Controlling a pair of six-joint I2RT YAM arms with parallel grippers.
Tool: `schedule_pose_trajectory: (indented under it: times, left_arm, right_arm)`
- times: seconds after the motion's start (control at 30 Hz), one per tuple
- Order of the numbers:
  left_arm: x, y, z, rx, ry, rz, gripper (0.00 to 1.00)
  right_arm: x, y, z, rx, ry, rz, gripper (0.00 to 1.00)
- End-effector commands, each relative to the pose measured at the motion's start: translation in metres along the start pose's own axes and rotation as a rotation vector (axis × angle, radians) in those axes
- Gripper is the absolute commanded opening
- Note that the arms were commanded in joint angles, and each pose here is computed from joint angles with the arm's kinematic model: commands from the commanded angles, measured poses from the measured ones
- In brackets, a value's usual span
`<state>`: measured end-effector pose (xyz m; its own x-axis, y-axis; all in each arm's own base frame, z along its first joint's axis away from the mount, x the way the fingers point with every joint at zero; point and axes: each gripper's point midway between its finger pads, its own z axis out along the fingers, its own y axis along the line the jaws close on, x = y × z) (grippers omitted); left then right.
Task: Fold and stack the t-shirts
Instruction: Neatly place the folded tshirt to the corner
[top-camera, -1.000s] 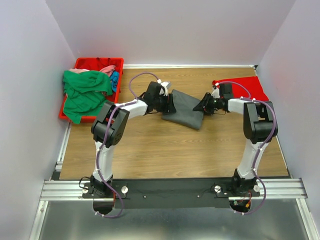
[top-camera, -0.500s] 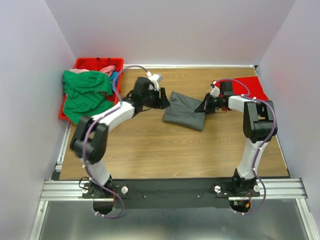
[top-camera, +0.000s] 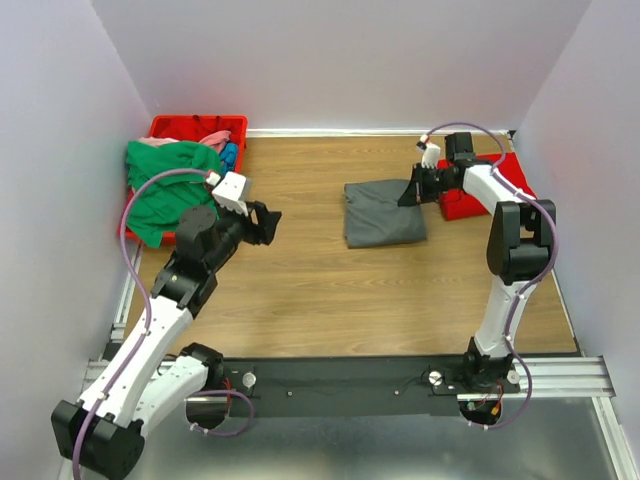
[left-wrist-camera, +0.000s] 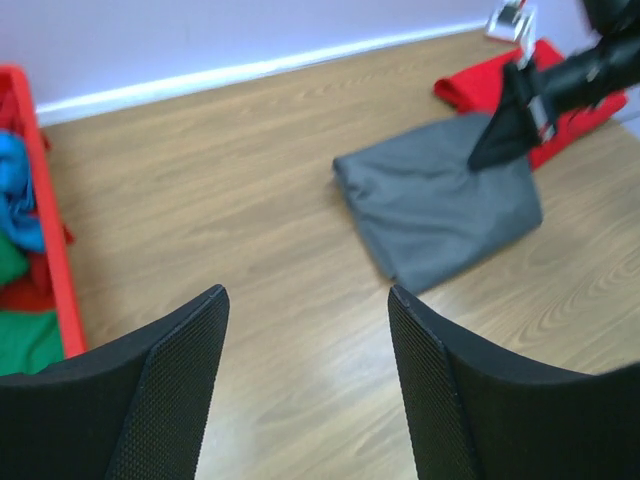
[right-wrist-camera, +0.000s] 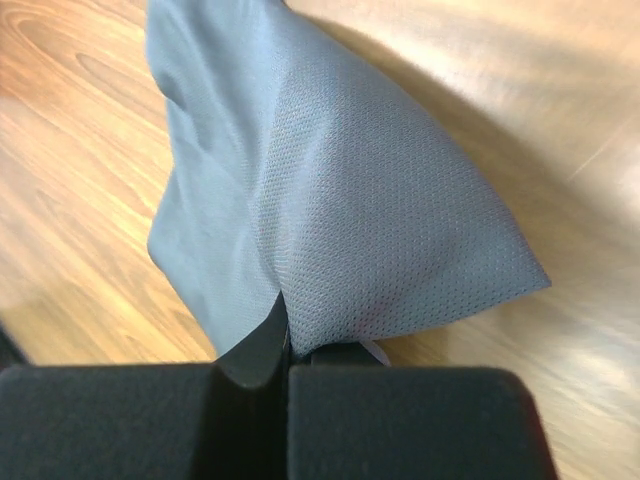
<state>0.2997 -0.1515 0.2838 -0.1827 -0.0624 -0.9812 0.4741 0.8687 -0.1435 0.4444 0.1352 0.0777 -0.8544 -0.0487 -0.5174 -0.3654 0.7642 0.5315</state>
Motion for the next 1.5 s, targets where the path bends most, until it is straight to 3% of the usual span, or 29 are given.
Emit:
schedule_pose_trajectory:
  times: [0.0,0.47,1.47]
  left_arm:
    - [0.015,0.013,-0.018,-0.070,-0.022,0.016,0.74]
    - [0.003,0.015,-0.028,-0.095,-0.076,0.030,0.75]
    - [0.002,0.017,-0.030,-0.103,-0.082,0.027,0.74]
  right_arm:
    - [-0.005,-0.014,-0.014,0.078,0.054,-0.110,0.00]
    - [-0.030,-0.025,-0.059,0.231,0.082,-0.336,0.00]
    - [-0.078,-0.047,-0.119,0.469,0.016,-0.454,0.00]
